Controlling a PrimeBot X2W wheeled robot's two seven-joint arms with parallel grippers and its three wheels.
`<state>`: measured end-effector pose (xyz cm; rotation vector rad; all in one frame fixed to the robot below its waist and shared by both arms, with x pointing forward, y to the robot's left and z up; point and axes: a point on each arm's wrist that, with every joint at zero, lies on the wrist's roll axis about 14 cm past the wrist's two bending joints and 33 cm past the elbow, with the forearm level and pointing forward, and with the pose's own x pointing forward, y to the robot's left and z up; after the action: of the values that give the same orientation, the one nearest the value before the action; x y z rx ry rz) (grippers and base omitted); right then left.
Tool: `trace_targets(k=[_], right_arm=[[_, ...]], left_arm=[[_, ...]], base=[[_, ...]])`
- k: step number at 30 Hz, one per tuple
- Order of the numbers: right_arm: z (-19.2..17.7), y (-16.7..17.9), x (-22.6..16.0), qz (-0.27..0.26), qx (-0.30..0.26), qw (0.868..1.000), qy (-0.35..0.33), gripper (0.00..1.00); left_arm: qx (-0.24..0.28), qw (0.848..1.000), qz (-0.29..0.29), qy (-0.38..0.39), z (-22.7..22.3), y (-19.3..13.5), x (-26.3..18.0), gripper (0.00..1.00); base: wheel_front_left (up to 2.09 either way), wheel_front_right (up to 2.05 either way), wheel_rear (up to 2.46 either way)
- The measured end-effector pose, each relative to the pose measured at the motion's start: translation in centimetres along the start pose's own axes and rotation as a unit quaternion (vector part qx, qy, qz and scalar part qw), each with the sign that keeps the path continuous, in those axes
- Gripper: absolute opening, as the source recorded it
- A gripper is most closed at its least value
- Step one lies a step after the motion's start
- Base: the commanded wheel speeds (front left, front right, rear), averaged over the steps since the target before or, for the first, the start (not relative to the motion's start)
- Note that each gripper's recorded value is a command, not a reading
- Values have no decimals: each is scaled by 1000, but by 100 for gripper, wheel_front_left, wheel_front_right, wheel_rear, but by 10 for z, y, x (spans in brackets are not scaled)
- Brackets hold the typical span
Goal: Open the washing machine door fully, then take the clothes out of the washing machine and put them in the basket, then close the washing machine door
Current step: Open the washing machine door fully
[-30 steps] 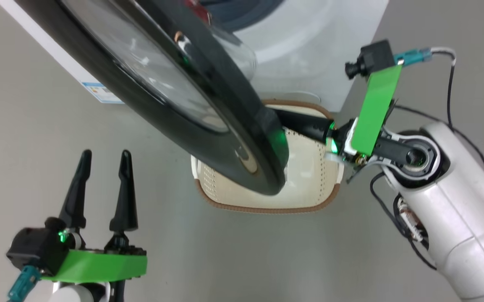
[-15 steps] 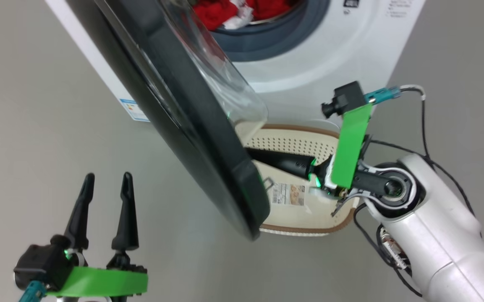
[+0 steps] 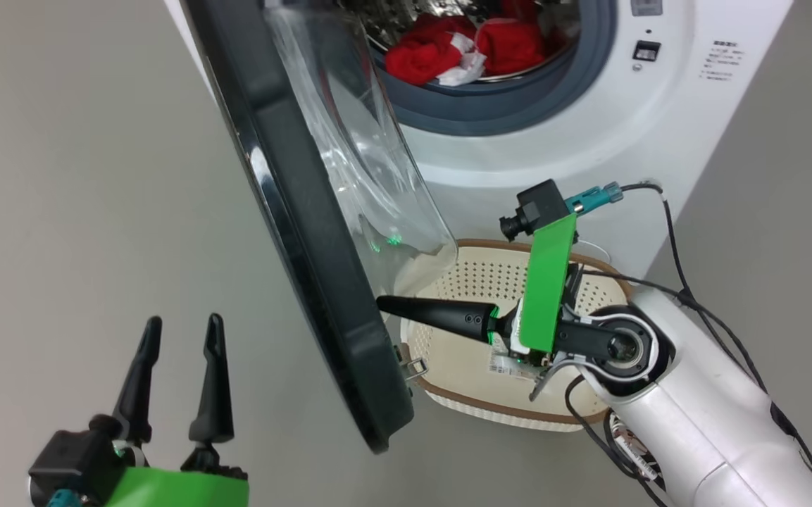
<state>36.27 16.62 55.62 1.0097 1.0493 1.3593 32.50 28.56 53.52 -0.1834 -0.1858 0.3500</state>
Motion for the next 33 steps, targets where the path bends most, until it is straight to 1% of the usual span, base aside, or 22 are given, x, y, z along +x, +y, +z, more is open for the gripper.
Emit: trace_targets(k=[9,16,22,26,30,33], right_arm=[[-23,4,24,-5,-6,999,38,0],[-42,17,44,5,-12,998,61,0],[-65,26,57,9,-16,996,90,0],[-71,26,60,7,-14,995,93,0],[-72,20,59,-5,-10,996,91,0],[-71,16,59,-18,-23,996,81,0]], left_arm=[[0,1000,31,0,5,21,-24,100],[-1,999,47,-10,13,34,-39,100],[-2,998,67,-19,19,48,-54,100],[-2,997,70,-20,20,50,-56,100],[-3,997,69,-22,21,50,-56,100],[-5,997,68,-19,19,49,-57,100]], base=[[0,0,0],[0,0,0],[0,0,0],[0,0,0],[0,0,0],[0,0,0]])
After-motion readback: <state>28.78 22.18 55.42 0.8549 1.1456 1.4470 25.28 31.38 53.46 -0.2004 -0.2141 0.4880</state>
